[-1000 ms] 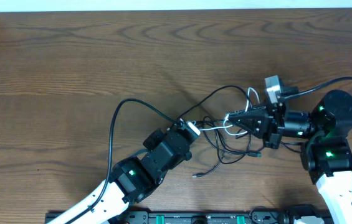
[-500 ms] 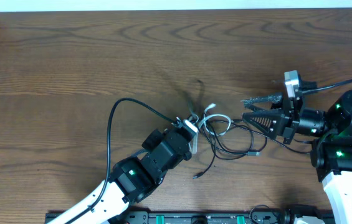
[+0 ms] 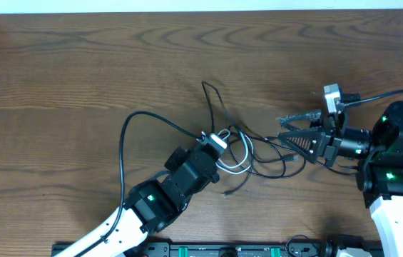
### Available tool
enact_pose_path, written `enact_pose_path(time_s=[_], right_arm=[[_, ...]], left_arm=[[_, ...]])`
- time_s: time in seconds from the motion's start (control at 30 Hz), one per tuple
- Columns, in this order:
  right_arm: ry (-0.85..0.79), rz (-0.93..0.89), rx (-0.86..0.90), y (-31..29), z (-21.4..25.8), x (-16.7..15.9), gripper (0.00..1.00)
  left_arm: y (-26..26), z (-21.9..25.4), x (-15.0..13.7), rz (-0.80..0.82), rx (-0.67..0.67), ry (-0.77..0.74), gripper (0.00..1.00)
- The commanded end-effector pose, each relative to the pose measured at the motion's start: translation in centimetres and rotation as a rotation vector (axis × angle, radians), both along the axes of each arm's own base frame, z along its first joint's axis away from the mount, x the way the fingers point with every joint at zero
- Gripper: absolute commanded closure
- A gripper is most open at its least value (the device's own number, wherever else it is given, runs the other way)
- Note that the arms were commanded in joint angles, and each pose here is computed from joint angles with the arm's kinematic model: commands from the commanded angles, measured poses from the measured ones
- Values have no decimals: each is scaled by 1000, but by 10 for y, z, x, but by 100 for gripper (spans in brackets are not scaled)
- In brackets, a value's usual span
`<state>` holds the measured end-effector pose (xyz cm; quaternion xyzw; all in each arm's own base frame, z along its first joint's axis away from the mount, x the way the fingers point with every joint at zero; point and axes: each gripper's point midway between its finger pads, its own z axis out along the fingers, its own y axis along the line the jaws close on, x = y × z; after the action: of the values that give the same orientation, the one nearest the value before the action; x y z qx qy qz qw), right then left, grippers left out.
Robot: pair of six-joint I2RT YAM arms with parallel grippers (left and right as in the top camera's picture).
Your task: Untangle cables
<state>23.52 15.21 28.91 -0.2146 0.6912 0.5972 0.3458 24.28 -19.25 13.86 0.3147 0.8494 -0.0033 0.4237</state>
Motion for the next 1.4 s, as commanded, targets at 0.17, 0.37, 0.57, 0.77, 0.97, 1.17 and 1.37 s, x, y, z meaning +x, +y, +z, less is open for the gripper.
enact_pose_path(time_s=[0.17, 0.37, 0.57, 0.77, 0.97, 1.17, 1.37], right_arm=[[-44, 37, -43, 6, -20, -9, 33], [-183, -34, -224, 9, -51, 2, 15], [-227, -102, -415, 3, -81, 13, 19], [-250, -87, -534, -1, -102, 8, 22], [-225, -136, -616, -11, -114, 15, 22], [-225, -138, -620, -11, -114, 15, 23], [-223, -138, -620, -11, -114, 15, 24]], left_arm=[[-56, 24, -15, -191, -273, 65, 92], [-66, 28, -21, -245, -315, 81, 92], [-76, 33, -32, -307, -363, 114, 92], [-79, 38, -31, -289, -415, 128, 92], [-83, 41, -35, -308, -442, 146, 92], [-84, 41, -35, -228, -523, 213, 92], [-87, 44, -37, -211, -571, 245, 92]])
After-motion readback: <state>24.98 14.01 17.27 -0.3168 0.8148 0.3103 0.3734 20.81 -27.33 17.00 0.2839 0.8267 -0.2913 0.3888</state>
